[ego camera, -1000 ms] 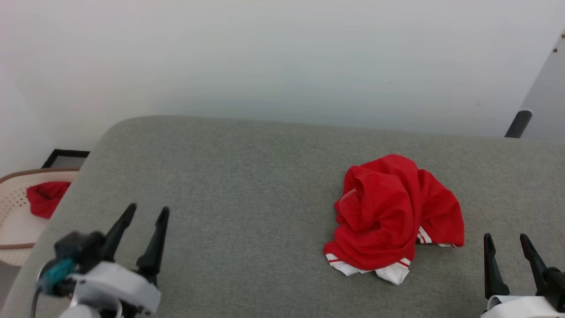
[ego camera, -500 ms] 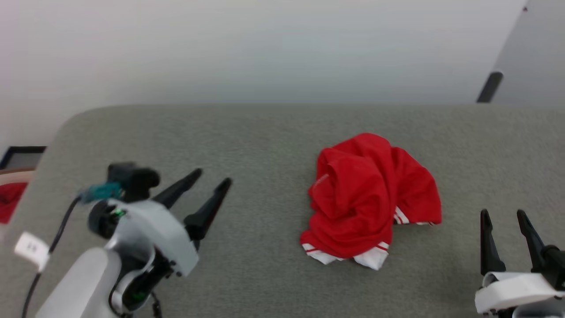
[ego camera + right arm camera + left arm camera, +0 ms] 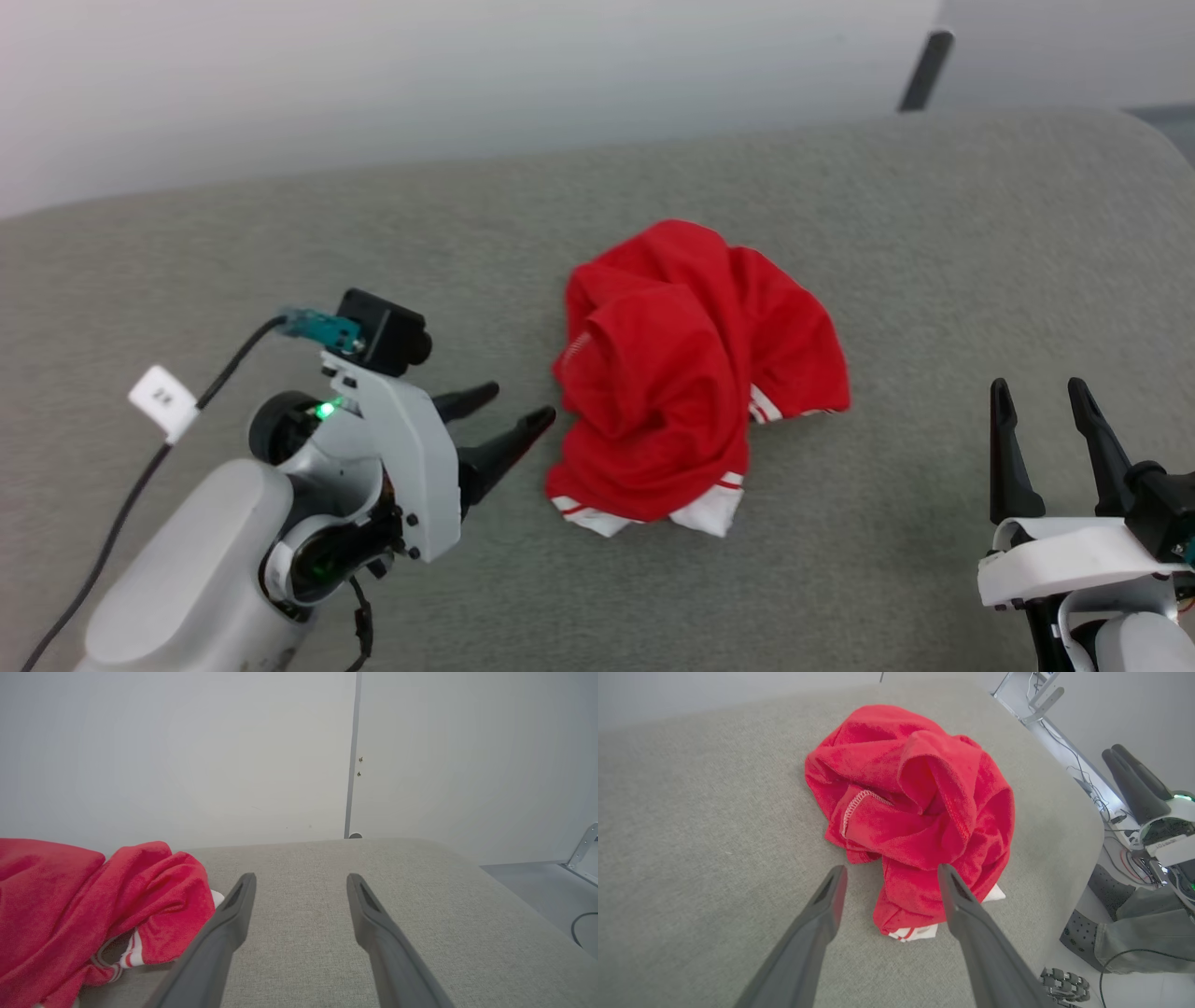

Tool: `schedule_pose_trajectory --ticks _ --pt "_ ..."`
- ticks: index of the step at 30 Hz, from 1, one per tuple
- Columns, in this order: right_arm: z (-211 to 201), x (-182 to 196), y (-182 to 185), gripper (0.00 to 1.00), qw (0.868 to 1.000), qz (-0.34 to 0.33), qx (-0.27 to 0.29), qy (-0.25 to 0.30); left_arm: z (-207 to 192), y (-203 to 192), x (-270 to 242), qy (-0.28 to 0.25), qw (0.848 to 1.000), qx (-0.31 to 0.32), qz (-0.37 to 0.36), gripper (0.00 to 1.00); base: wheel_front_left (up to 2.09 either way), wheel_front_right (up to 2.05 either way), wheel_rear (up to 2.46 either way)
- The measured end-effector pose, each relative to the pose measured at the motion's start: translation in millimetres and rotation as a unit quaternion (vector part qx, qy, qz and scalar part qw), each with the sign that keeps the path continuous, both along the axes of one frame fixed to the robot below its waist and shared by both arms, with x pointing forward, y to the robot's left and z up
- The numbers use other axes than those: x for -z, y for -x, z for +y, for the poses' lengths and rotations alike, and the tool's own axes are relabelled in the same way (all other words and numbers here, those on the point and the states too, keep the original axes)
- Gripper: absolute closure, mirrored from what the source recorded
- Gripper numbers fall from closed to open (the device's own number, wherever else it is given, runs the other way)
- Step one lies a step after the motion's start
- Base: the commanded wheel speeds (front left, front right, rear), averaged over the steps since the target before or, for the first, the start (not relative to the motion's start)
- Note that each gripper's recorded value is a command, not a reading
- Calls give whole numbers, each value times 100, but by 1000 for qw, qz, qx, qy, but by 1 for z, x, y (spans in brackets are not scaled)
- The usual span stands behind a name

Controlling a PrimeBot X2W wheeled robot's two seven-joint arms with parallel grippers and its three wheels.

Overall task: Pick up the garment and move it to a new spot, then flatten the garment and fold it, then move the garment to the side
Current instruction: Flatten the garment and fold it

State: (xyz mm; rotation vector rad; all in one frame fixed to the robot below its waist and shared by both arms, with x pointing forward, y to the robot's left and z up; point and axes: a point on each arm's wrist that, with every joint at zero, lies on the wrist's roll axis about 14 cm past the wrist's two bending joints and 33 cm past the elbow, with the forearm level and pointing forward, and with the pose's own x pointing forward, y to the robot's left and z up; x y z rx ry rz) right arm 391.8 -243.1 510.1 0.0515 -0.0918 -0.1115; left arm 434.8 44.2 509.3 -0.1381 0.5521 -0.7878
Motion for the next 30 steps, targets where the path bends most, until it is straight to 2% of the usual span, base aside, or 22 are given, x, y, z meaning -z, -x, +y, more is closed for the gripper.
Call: schedule_pose_trajectory --ticks 5,10,17,23,24,25,26,30 --pt "-12 9 5 0 1000 14 19 0 -21 5 31 -24 997 46 65 0 0 0 0" --pt "-20 12 6 0 999 19 32 0 -34 7 54 -45 991 75 97 0 0 0 0" --pt "-30 15 6 0 999 24 46 -3 -37 15 93 -89 981 99 143 0 0 0 0" --pt "-31 19 3 0 998 28 49 -8 -36 13 109 -101 976 100 165 0 0 0 0" --pt "-31 19 2 0 998 27 48 -9 -37 12 109 -100 976 98 166 43 0 0 0" --pt "-30 19 0 0 998 27 47 -9 -37 11 110 -98 976 96 167 75 0 0 0" --pt "-30 19 -1 0 999 27 46 -9 -36 9 110 -97 977 93 167 100 0 0 0" --pt "-26 19 -4 0 999 26 41 -11 -33 9 110 -100 976 90 169 100 0 0 0"
